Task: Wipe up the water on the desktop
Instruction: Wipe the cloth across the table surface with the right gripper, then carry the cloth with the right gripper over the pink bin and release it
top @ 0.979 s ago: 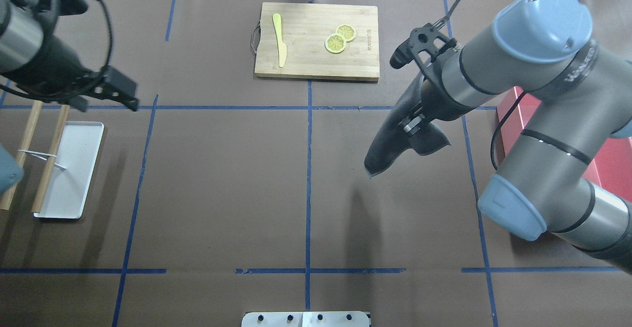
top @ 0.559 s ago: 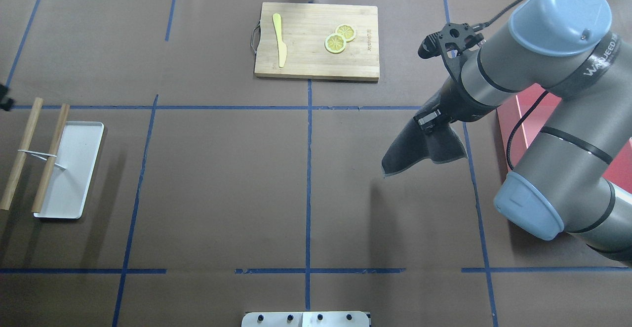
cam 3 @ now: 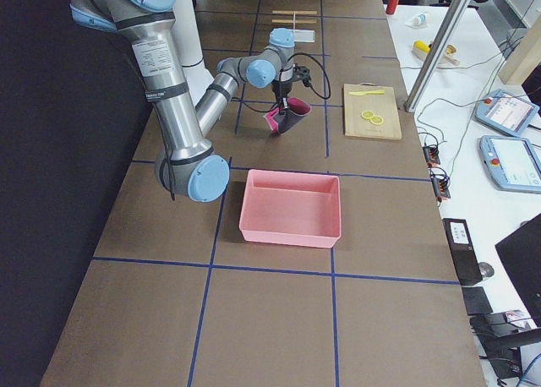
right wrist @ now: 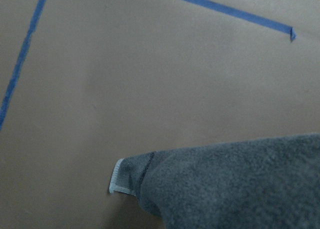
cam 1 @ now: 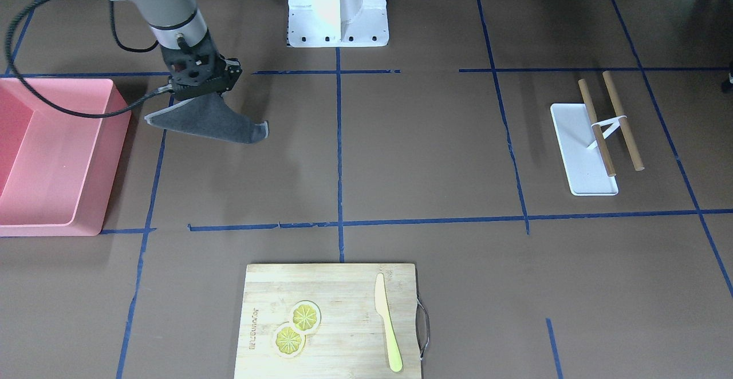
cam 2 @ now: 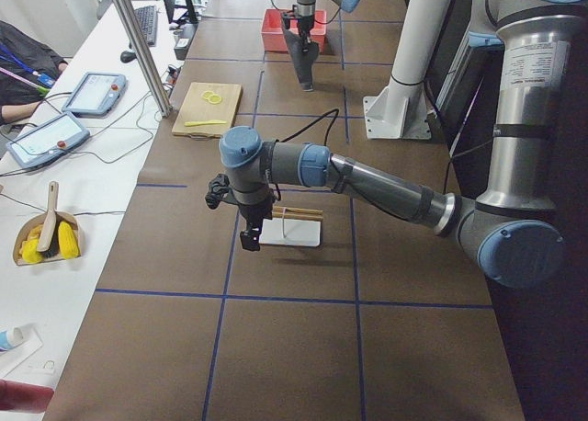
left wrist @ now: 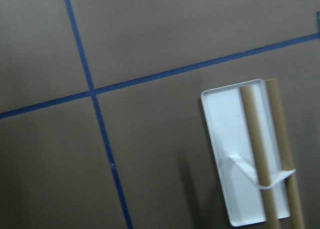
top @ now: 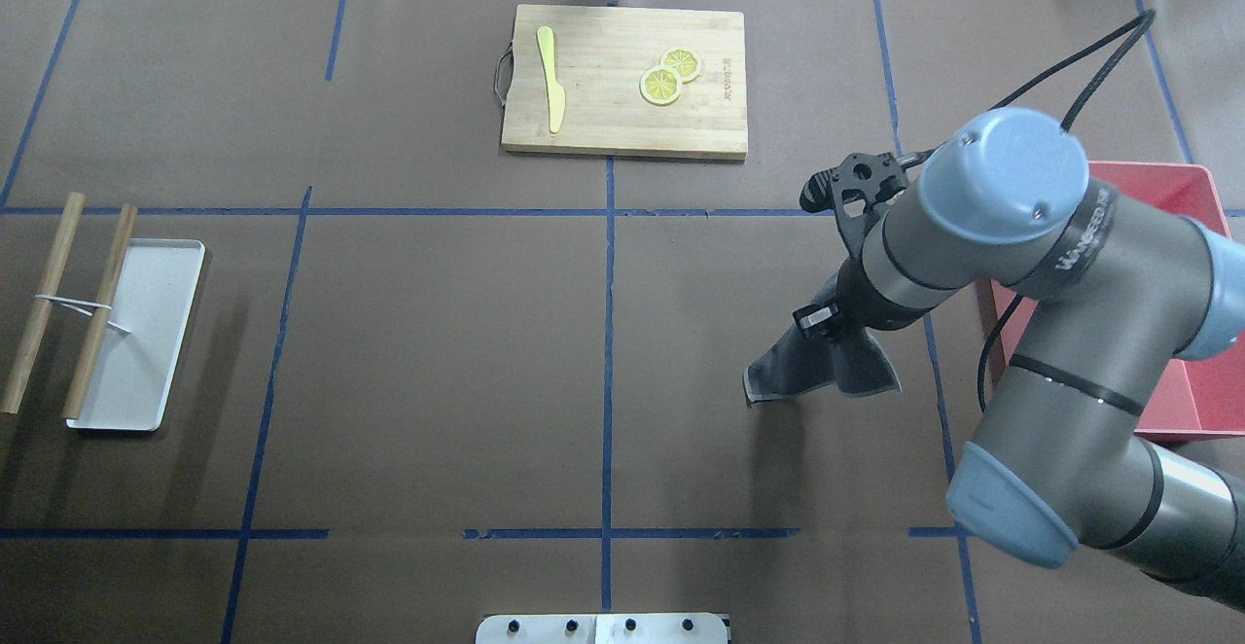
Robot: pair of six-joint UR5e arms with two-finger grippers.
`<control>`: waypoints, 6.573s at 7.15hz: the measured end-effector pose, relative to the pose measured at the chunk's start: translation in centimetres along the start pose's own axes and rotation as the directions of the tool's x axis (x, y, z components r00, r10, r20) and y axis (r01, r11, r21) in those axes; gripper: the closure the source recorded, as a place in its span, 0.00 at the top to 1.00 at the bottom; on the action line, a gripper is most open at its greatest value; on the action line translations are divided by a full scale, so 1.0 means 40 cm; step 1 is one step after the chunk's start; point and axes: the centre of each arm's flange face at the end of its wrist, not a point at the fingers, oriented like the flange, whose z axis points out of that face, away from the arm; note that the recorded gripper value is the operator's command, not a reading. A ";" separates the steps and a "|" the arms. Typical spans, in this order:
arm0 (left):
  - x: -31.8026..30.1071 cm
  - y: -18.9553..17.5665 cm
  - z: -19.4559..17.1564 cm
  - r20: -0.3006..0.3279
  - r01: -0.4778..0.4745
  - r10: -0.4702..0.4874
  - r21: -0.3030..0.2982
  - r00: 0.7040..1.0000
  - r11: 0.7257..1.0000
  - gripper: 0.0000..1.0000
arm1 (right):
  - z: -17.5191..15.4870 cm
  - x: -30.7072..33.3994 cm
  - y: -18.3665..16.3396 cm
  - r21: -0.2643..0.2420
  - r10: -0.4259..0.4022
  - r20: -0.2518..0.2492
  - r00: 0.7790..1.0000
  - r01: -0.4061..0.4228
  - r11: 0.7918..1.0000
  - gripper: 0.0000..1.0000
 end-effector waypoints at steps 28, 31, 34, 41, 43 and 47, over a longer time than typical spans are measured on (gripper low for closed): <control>-0.293 0.249 0.104 -0.042 0.143 -0.141 0.059 0.989 0.988 1.00 | 0.041 -0.228 -0.229 0.057 0.161 0.037 0.986 -0.163 0.985 0.00; -0.293 0.241 0.109 -0.041 0.209 -0.207 0.049 0.977 0.977 1.00 | -0.180 0.082 -0.235 0.027 0.090 0.035 0.995 -0.091 0.995 0.00; -0.293 0.238 0.114 -0.043 0.216 -0.214 0.045 0.976 0.975 1.00 | -0.317 0.211 -0.215 0.055 0.125 0.005 0.992 -0.126 0.991 0.00; -0.289 0.236 0.112 -0.048 0.216 -0.213 0.047 0.976 0.975 1.00 | -0.370 0.760 0.128 -0.097 -0.103 -0.061 0.993 0.097 0.991 0.99; -0.287 0.234 0.109 -0.048 0.228 -0.226 0.050 0.973 0.972 1.00 | -0.311 0.826 0.138 -0.100 -0.110 -0.051 0.993 0.105 0.989 1.00; -0.284 0.232 0.106 -0.049 0.234 -0.231 0.052 0.972 0.971 1.00 | -0.292 0.937 0.144 -0.108 -0.028 -0.072 0.997 0.020 0.994 1.00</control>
